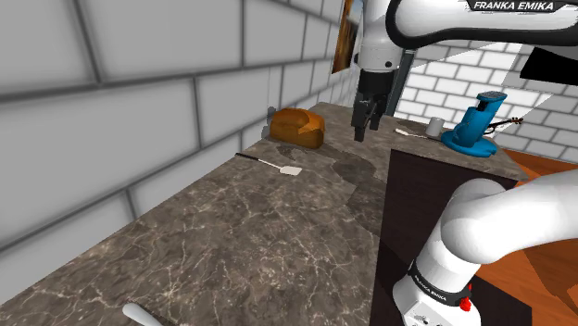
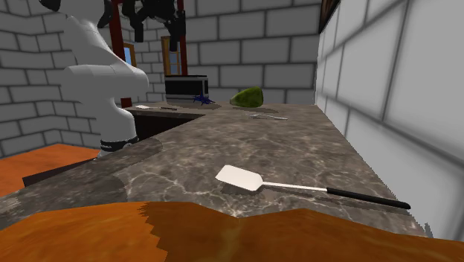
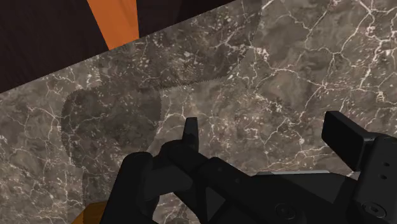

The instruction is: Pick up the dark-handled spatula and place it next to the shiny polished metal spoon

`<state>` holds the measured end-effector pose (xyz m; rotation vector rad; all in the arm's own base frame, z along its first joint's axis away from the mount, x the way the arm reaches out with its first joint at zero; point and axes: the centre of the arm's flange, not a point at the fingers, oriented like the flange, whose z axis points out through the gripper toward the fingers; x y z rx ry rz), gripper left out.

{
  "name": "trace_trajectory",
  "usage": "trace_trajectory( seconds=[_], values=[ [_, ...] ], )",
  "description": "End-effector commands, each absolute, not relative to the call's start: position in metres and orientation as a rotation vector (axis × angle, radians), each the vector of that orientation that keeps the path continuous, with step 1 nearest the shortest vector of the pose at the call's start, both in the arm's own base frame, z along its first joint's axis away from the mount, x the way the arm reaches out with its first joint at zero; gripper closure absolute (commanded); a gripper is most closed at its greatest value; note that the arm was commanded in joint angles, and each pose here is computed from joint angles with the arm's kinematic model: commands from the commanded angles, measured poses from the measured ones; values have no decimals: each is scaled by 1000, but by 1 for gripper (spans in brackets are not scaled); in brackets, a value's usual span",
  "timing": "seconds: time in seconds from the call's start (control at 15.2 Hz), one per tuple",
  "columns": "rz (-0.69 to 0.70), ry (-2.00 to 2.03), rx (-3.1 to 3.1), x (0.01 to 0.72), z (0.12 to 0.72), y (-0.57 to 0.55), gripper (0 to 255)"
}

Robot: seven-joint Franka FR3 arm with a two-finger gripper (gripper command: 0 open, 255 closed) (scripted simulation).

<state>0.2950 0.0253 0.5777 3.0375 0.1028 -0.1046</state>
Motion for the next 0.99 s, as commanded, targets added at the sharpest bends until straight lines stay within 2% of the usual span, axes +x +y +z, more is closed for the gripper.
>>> trace_trajectory(
  seconds=[0.0, 0.92],
  values=[
    [-105, 103, 3038, 295, 578, 25, 0],
    [-15, 283, 3077, 444, 485, 7, 0]
  ],
)
